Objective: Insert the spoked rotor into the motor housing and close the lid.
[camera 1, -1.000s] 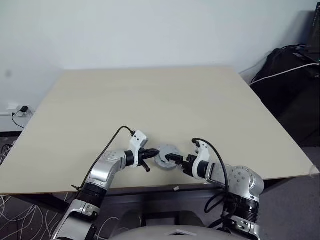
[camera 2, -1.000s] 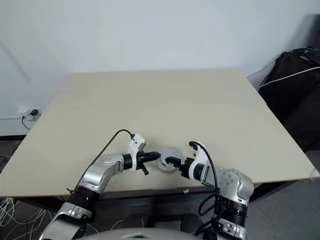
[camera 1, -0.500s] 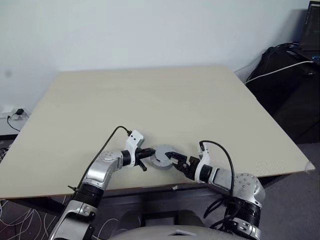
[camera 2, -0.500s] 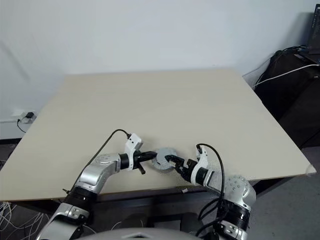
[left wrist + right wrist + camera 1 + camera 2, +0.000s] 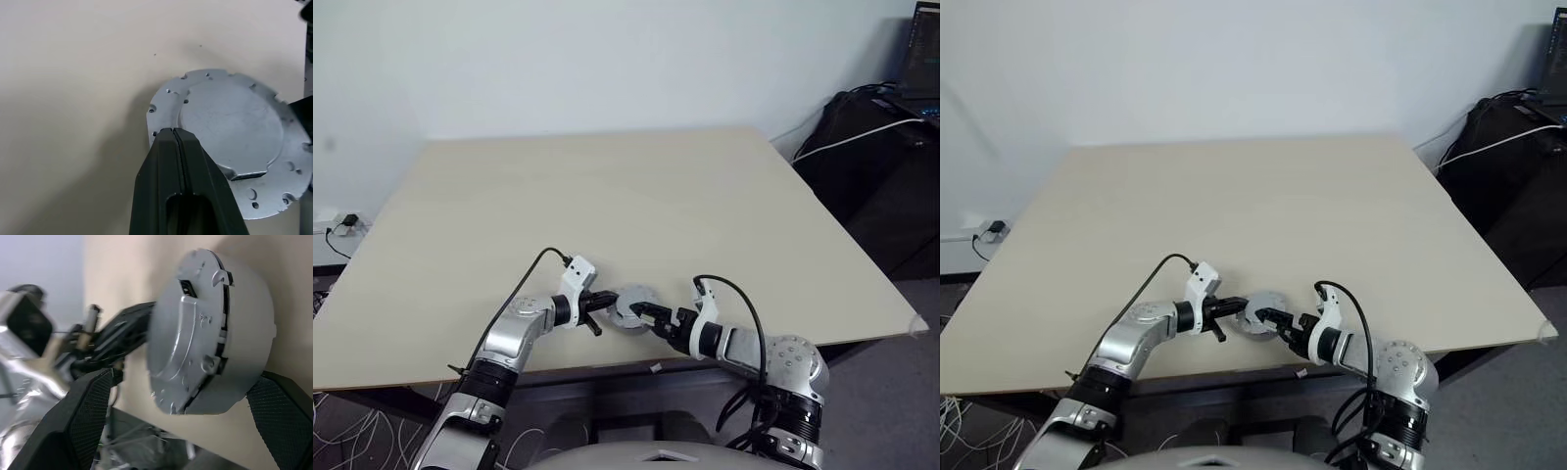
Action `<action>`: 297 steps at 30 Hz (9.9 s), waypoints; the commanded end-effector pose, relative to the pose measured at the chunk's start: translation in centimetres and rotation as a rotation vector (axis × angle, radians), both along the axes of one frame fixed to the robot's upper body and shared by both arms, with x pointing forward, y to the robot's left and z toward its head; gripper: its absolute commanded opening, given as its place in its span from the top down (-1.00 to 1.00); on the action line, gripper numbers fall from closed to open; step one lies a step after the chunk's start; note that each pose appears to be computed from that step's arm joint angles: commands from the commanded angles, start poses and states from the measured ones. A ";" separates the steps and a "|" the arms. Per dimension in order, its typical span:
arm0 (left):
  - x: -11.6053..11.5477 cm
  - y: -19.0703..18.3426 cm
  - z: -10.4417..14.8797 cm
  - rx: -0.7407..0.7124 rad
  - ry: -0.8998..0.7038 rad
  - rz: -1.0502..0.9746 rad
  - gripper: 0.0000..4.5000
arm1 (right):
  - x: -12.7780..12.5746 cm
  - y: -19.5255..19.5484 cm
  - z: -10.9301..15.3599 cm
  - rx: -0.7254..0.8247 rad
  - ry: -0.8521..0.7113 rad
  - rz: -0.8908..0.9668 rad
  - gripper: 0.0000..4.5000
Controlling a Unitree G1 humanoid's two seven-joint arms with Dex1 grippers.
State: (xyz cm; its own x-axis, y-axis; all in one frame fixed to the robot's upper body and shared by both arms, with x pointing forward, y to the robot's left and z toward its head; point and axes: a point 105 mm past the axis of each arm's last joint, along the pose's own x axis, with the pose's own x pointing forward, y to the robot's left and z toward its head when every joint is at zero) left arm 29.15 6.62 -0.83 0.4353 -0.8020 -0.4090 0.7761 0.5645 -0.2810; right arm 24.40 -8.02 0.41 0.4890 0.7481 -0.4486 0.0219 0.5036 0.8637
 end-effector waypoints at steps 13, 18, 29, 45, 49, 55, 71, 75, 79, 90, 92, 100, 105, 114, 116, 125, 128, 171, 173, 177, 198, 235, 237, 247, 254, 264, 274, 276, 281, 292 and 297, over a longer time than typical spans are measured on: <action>-0.6 -1.1 0.1 -0.016 0.006 -0.046 1.00 | 1.4 3.9 2.8 0.163 -0.094 -0.013 -0.21; -0.6 -1.1 0.0 -0.015 0.008 -0.046 1.00 | 1.0 4.0 3.1 0.161 -0.097 0.004 0.05; -0.7 -0.9 -0.1 -0.018 0.010 -0.035 1.00 | 0.2 4.0 3.5 0.140 -0.089 0.057 0.05; 1.1 -0.7 4.8 -0.216 -0.182 0.140 1.00 | 0.7 3.1 2.9 0.136 -0.078 -0.019 0.06; 1.3 -0.5 7.2 -0.319 -0.259 0.211 1.00 | 0.6 2.9 2.6 0.133 -0.070 -0.028 0.06; 0.6 -0.1 9.2 -0.407 -0.310 0.271 1.00 | 0.4 2.7 2.4 0.126 -0.060 -0.030 0.06; -3.3 3.1 6.1 -0.692 0.022 0.650 1.00 | 3.2 2.6 6.4 0.266 -0.212 -0.153 0.06; -4.6 3.2 4.8 -0.795 0.203 0.693 1.00 | 3.6 3.1 7.4 0.302 -0.235 -0.157 0.06; -5.3 3.4 4.4 -0.909 0.317 0.719 0.92 | 3.6 3.8 8.9 0.353 -0.270 -0.141 0.06; -6.6 3.6 5.5 -1.193 0.407 0.695 -0.56 | 3.2 5.6 10.6 0.386 -0.302 -0.072 0.06; -6.8 3.6 5.7 -1.231 0.409 0.693 -0.85 | 3.2 5.7 10.7 0.386 -0.301 -0.067 0.06; -6.8 3.6 5.0 -1.258 0.457 0.753 -0.99 | 2.9 6.1 10.9 0.385 -0.297 -0.037 0.06; -6.5 3.7 5.4 -1.283 0.447 0.753 -0.99 | 2.5 6.4 11.1 0.392 -0.287 -0.010 0.06; -6.1 3.7 6.5 -1.368 0.422 0.737 -0.99 | 1.3 6.9 9.9 0.378 -0.225 0.026 0.06; -6.0 3.7 6.6 -1.379 0.425 0.736 -0.99 | 1.0 7.0 9.7 0.379 -0.213 0.035 0.06; -5.8 3.3 6.9 -1.405 0.436 0.723 -0.91 | 0.4 7.1 9.2 0.369 -0.178 0.063 0.06; -5.7 3.2 7.0 -1.409 0.441 0.719 -0.60 | 0.4 7.1 9.2 0.369 -0.177 0.067 0.06; -3.7 7.5 6.5 -1.423 0.228 1.015 0.05 | 3.7 2.5 6.1 0.218 -0.115 -0.243 -1.00; -3.0 8.7 6.3 -1.407 0.178 1.116 0.05 | 3.5 2.2 5.8 0.199 -0.117 -0.243 -1.00; -1.9 11.1 5.9 -1.363 0.094 1.303 0.05 | 2.9 1.9 5.9 0.150 -0.172 -0.203 -1.00; 0.7 16.4 3.2 -1.370 0.040 1.587 0.05 | 1.1 1.2 6.0 -0.327 -0.970 0.082 -1.00; -5.3 12.7 -1.7 -1.008 0.346 1.688 -0.99 | 0.9 2.2 4.8 -0.334 -0.920 0.123 -1.00; -6.1 12.5 -1.8 -0.995 0.370 1.688 -0.99 | 0.9 2.3 4.8 -0.330 -0.920 0.131 -1.00; -7.7 8.8 0.7 -0.740 0.389 1.328 -0.99 | 1.0 2.3 4.9 -0.321 -0.921 0.119 -1.00; -4.4 7.3 4.6 -0.455 -0.031 1.060 -0.99 | 1.6 1.1 4.9 -0.422 -0.956 0.042 -1.00; -3.0 6.4 5.3 -0.205 -0.380 0.890 -0.99 | 1.8 -1.4 4.3 -0.623 -1.018 -0.098 -1.00; -4.1 5.6 4.9 -0.017 -0.625 0.751 -0.99 | 0.6 -3.2 3.6 -0.764 -1.071 -0.119 -1.00; -4.3 5.7 4.7 -0.015 -0.618 0.760 -0.99 | 0.3 -3.6 3.4 -0.782 -1.071 -0.127 -1.00; -4.7 6.1 4.3 -0.023 -0.595 0.801 -0.99 | 0.1 -4.4 3.1 -0.813 -1.068 -0.169 -1.00; -4.8 6.4 4.4 -0.044 -0.598 0.833 -0.99 | 0.4 -4.9 2.6 -0.814 -1.022 -0.215 -1.00; -4.8 6.4 4.4 -0.048 -0.597 0.837 -0.99 | 0.6 -4.9 2.5 -0.813 -1.017 -0.211 -1.00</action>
State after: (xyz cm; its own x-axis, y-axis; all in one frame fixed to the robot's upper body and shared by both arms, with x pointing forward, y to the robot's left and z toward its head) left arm 24.12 13.00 2.57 0.9862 -0.1624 0.0313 0.1629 0.9865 -0.0159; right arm 24.54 -12.64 2.04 0.9374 0.3233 -0.1296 -0.3263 0.9453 -0.0020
